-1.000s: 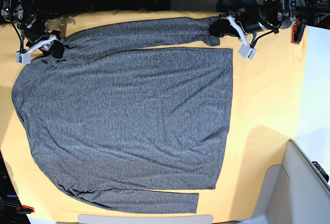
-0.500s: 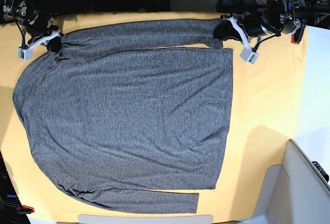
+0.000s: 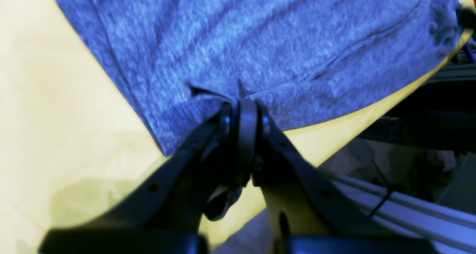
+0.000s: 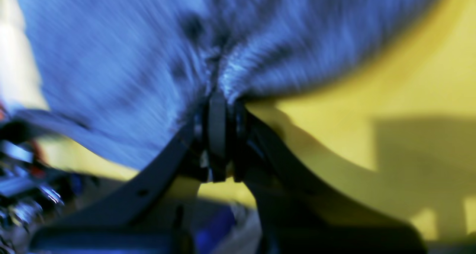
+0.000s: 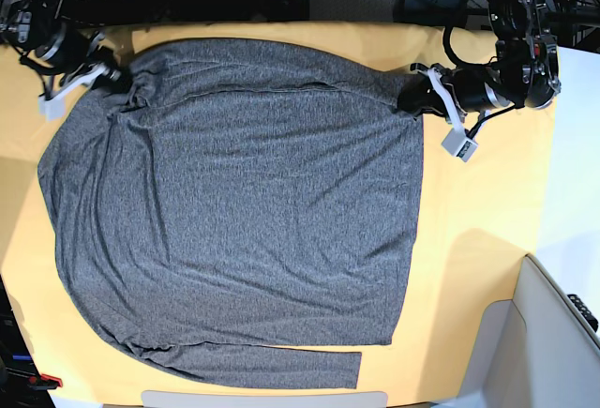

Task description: Fold the T-shirt properly

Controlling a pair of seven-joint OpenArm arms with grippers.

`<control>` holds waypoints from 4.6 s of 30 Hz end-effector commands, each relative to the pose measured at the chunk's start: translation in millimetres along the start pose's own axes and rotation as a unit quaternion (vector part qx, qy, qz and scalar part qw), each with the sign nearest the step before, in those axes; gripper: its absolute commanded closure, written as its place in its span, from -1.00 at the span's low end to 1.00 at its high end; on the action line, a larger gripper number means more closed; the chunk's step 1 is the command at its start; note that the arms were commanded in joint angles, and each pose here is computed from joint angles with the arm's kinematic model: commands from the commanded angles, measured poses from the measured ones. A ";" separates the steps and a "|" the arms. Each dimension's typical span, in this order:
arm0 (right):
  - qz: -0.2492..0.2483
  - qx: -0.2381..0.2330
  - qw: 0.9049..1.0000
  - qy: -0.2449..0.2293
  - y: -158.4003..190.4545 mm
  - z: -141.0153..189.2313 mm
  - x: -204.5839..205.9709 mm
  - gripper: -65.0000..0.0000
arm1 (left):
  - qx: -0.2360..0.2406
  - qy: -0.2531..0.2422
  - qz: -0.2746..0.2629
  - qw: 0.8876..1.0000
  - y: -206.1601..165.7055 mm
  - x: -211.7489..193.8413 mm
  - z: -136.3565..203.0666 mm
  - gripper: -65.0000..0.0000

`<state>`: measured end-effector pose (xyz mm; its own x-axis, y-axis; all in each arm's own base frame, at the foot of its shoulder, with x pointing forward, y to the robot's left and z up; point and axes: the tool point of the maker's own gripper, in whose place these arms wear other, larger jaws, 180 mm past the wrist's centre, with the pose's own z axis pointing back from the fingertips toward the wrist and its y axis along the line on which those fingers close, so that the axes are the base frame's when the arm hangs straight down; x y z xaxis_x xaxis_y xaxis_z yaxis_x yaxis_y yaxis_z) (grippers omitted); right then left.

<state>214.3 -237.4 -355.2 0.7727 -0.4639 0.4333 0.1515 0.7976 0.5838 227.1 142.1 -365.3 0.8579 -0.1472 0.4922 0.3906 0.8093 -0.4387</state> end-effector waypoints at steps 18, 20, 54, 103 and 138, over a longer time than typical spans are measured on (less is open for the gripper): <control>-0.078 0.041 0.993 -0.084 -14.3 -26.2 91.4 1.00 | -0.023 0.011 0.013 1.000 27.8 46.8 -27.0 0.99; -0.088 0.038 0.992 -0.083 -18.4 -32.2 96.2 1.00 | -0.023 0.010 0.018 1.000 31.2 50.3 -27.9 0.99; -0.109 0.023 0.984 -0.142 -36.9 -9.2 131.2 -0.25 | 0.030 0.045 0.045 0.998 81.9 31.5 -0.8 0.22; -0.219 -0.018 0.965 -0.143 -77.6 -22.7 65.3 0.75 | 0.033 0.081 0.086 0.992 88.0 -21.8 -5.1 0.21; -0.214 -0.020 0.967 -0.136 -75.8 -26.0 62.5 0.78 | -0.040 0.062 0.080 0.994 27.4 -14.7 -42.7 0.22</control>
<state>268.2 -317.2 -390.3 0.4375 -0.8350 0.3339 0.4471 0.5241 0.7249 249.7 143.8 -412.5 0.9328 -0.0523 0.3565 0.2605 0.7815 -0.5669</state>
